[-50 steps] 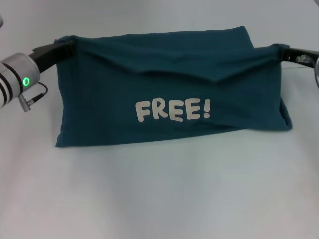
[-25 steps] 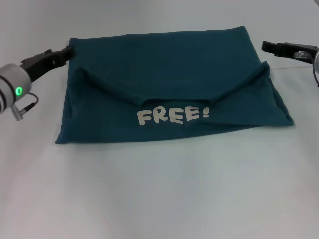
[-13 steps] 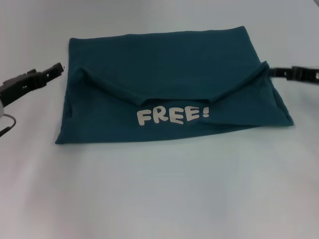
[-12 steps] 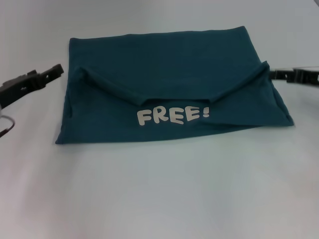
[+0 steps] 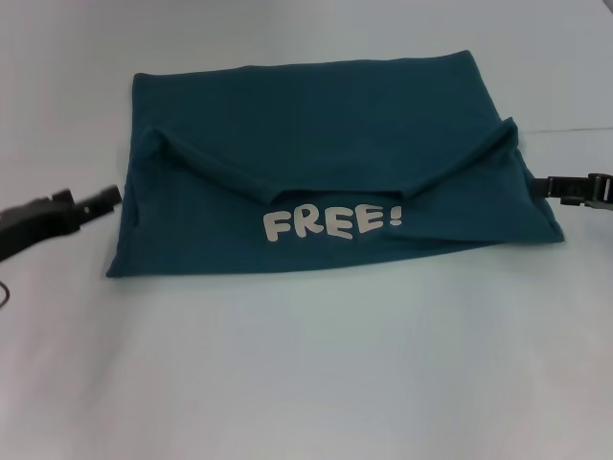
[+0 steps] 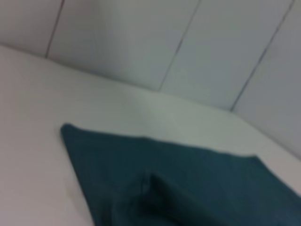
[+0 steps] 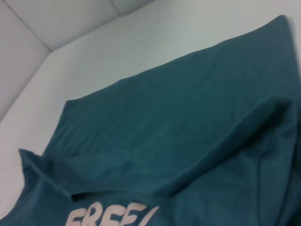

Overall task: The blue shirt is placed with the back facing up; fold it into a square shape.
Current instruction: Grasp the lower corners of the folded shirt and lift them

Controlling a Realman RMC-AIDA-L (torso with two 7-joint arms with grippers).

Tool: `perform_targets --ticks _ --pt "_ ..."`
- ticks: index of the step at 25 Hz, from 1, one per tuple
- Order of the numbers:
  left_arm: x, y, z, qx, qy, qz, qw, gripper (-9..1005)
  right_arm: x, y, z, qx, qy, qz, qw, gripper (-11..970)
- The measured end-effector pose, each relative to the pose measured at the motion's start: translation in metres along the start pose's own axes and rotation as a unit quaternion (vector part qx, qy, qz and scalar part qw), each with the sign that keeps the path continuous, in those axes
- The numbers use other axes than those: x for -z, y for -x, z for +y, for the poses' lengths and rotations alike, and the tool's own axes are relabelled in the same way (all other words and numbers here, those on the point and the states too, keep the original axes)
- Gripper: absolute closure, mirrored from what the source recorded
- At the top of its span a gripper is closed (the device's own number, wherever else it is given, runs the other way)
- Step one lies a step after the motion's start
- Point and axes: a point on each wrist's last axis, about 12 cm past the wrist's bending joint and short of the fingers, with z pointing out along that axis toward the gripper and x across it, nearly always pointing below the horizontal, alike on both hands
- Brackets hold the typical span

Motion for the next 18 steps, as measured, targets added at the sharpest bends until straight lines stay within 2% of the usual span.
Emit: perform_targets --ticks 11,18 --pt "-0.011 -0.020 -0.008 -0.089 0.007 0.088 0.992 118 0.000 -0.003 0.004 -0.019 0.015 0.011 1.000 214" --pt "-0.025 -0.028 -0.014 -0.138 0.034 0.112 0.983 118 -0.004 -0.007 0.005 -0.031 0.017 0.012 0.999 214"
